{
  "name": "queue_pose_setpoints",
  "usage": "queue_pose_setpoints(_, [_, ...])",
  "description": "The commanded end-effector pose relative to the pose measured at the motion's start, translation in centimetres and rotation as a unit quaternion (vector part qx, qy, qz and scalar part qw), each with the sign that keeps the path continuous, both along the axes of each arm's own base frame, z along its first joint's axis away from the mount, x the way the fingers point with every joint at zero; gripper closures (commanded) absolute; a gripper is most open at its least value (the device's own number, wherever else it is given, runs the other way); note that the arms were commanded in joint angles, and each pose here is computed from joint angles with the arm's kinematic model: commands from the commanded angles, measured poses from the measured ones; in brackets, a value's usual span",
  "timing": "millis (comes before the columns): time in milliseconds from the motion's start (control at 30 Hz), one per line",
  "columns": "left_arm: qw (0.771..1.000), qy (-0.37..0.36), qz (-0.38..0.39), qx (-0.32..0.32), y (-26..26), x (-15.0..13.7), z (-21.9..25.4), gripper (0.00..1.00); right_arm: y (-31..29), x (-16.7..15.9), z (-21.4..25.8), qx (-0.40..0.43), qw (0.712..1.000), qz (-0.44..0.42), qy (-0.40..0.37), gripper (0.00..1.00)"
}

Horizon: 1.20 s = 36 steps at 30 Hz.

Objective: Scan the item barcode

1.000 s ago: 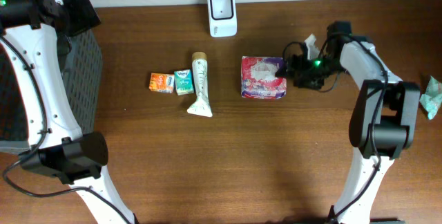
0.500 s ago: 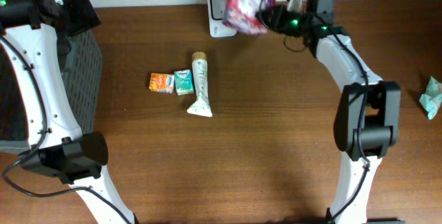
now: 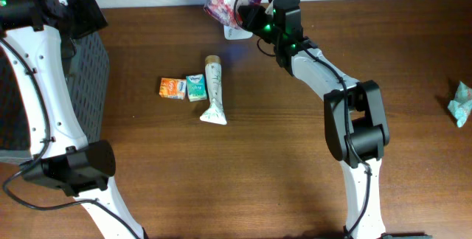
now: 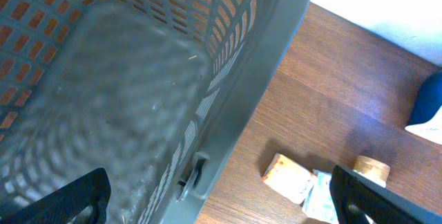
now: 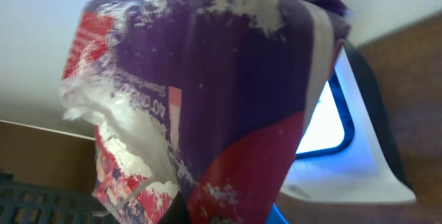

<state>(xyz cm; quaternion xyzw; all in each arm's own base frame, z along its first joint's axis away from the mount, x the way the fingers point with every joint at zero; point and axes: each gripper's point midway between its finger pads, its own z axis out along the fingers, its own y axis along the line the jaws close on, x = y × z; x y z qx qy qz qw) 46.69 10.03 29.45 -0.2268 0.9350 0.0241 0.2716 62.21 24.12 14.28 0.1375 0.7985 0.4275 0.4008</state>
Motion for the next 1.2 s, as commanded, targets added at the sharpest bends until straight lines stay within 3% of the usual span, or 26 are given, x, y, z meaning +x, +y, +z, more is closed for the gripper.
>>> queue_pose_setpoints(0, [1.0, -0.006, 0.004, -0.003, 0.2, -0.1, 0.4, 0.01, 1.6, -0.9, 0.5, 0.004, 1.0, 0.02, 0.011, 0.96])
queue_pose_setpoints(133, [1.0, -0.006, 0.004, -0.003, 0.2, -0.1, 0.4, 0.01, 1.4, -0.6, 1.0, 0.004, 1.0, 0.021, 0.001, 0.96])
queue_pose_setpoints(267, [1.0, -0.006, 0.004, -0.003, 0.2, -0.1, 0.4, 0.01, -0.3, 0.6, 5.0, 0.018, 0.998, 0.045, -0.038, 0.96])
queue_pose_setpoints(433, [1.0, -0.006, 0.004, -0.003, 0.2, -0.1, 0.4, 0.01, -0.8, -0.7, 0.0, -0.022, 0.998, 0.014, 0.065, 0.96])
queue_pose_setpoints(567, [1.0, -0.006, 0.004, -0.003, 0.2, -0.1, 0.4, 0.01, -2.0, 0.0, 6.5, 0.02, 0.998, 0.049, -0.016, 0.96])
queue_pose_setpoints(633, [1.0, -0.006, 0.004, -0.003, 0.2, -0.1, 0.4, 0.01, -7.8, 0.5, 10.7, -0.005, 0.999, 0.003, -0.046, 0.96])
queue_pose_setpoints(733, [1.0, -0.006, 0.004, -0.003, 0.2, -0.1, 0.4, 0.01, -20.7, -0.3, 9.6, -0.02, 0.993, -0.111, 0.044, 0.96])
queue_pose_setpoints(800, [1.0, -0.006, 0.004, -0.003, 0.2, -0.1, 0.4, 0.01, -30.1, -2.8, 5.5, 0.007, 0.966, -0.203, 0.158, 0.96])
queue_pose_setpoints(867, [1.0, -0.006, 0.004, -0.004, 0.1, -0.1, 0.4, 0.01, -38.8, -7.3, 2.0, 0.023, 0.919, -0.299, 0.255, 0.96])
queue_pose_setpoints(900, [1.0, -0.006, 0.004, -0.003, 0.2, -0.1, 0.4, 0.01, -43.8, -10.7, 0.2, 0.015, 0.881, -0.362, 0.303, 0.96])
queue_pose_setpoints(1000, [1.0, -0.006, 0.004, -0.003, 0.2, -0.1, 0.4, 0.01, -51.9, -17.7, -2.3, -0.008, 0.802, -0.466, 0.373, 0.96])
queue_pose_setpoints(1033, [1.0, -0.006, 0.005, -0.003, 0.3, -0.1, 0.4, 0.01, -53.2, -18.5, -2.3, -0.028, 0.8, -0.469, 0.373, 0.96])
queue_pose_setpoints(1067, [1.0, -0.006, 0.005, -0.003, 0.3, -0.1, 0.4, 0.01, -53.9, -18.8, -2.2, -0.049, 0.808, -0.459, 0.366, 0.92])
queue_pose_setpoints(1100, [1.0, -0.006, 0.004, -0.004, 0.2, -0.1, 0.4, 0.01, -54.3, -19.0, -2.2, -0.08, 0.819, -0.439, 0.362, 0.81])
queue_pose_setpoints(1133, [1.0, -0.006, 0.004, -0.003, 0.2, -0.1, 0.4, 0.01, -54.3, -19.0, -2.2, -0.09, 0.823, -0.43, 0.361, 0.58])
queue_pose_setpoints(1167, [1.0, -0.006, 0.005, -0.003, 0.2, -0.1, 0.4, 0.01, -54.2, -19.1, -2.3, -0.09, 0.822, -0.43, 0.362, 0.26])
